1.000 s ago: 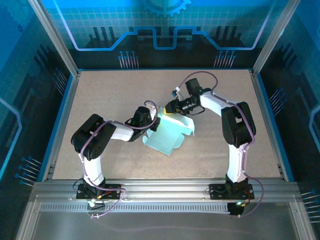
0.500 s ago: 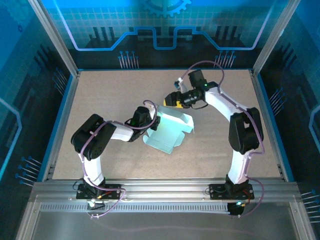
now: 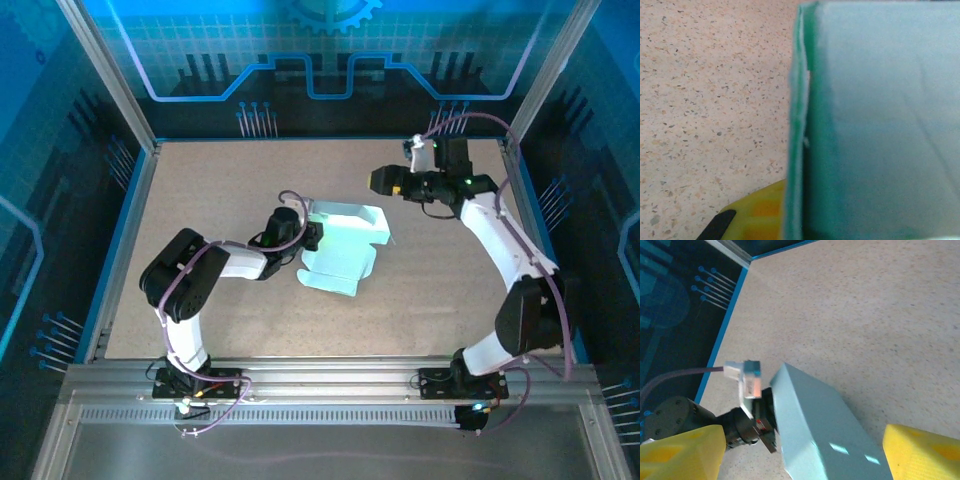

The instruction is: Fold the paper box

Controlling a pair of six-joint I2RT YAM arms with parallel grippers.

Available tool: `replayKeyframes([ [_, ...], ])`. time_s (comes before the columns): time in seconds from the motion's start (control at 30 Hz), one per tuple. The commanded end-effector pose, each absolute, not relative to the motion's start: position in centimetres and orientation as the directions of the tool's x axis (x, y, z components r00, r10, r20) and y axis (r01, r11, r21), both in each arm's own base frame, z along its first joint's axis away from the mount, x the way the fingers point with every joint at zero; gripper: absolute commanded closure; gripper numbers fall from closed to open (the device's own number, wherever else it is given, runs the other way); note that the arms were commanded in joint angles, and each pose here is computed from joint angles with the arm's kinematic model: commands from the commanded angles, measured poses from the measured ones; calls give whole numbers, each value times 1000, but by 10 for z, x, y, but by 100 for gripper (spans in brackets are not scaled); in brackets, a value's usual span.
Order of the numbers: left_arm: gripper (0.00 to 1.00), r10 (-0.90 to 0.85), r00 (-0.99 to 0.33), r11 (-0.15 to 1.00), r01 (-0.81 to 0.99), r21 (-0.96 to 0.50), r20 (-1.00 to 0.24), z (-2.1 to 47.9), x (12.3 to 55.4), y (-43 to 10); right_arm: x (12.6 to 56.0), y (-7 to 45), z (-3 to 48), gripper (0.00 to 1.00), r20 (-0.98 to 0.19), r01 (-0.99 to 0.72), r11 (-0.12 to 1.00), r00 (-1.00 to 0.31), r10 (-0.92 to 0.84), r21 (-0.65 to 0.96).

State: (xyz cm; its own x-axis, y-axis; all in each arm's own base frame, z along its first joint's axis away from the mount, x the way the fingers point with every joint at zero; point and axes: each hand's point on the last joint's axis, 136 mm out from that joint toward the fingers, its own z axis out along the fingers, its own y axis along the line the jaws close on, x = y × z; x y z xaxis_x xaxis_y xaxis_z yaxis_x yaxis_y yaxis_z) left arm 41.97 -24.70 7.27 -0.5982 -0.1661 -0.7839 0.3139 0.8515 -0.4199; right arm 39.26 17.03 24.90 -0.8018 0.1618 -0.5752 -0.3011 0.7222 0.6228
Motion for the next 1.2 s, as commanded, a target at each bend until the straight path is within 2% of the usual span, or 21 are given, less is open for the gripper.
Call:
replayKeyframes([
  [0.0,100,-335,-576,800,245,-548,-746,102,430,-240,387,153,261,18,-621,-282,727,-744,247,626],
  [0.23,100,-473,-600,755,102,-648,-645,92,431,-215,360,153,243,19,-619,-278,678,-713,329,680],
  [0.37,100,-528,-618,723,34,-690,-583,80,434,-206,345,136,231,20,-638,-224,705,-657,401,673],
  [0.5,100,-551,-617,692,39,-721,-562,84,433,-206,335,126,212,23,-617,-165,719,-660,428,675],
  [0.73,100,-567,-622,626,102,-773,-541,105,428,-217,335,152,207,39,-562,-232,626,-725,399,744],
  [1.17,100,-580,-633,565,140,-813,-513,118,423,-224,352,186,229,47,-550,-320,508,-730,406,800],
])
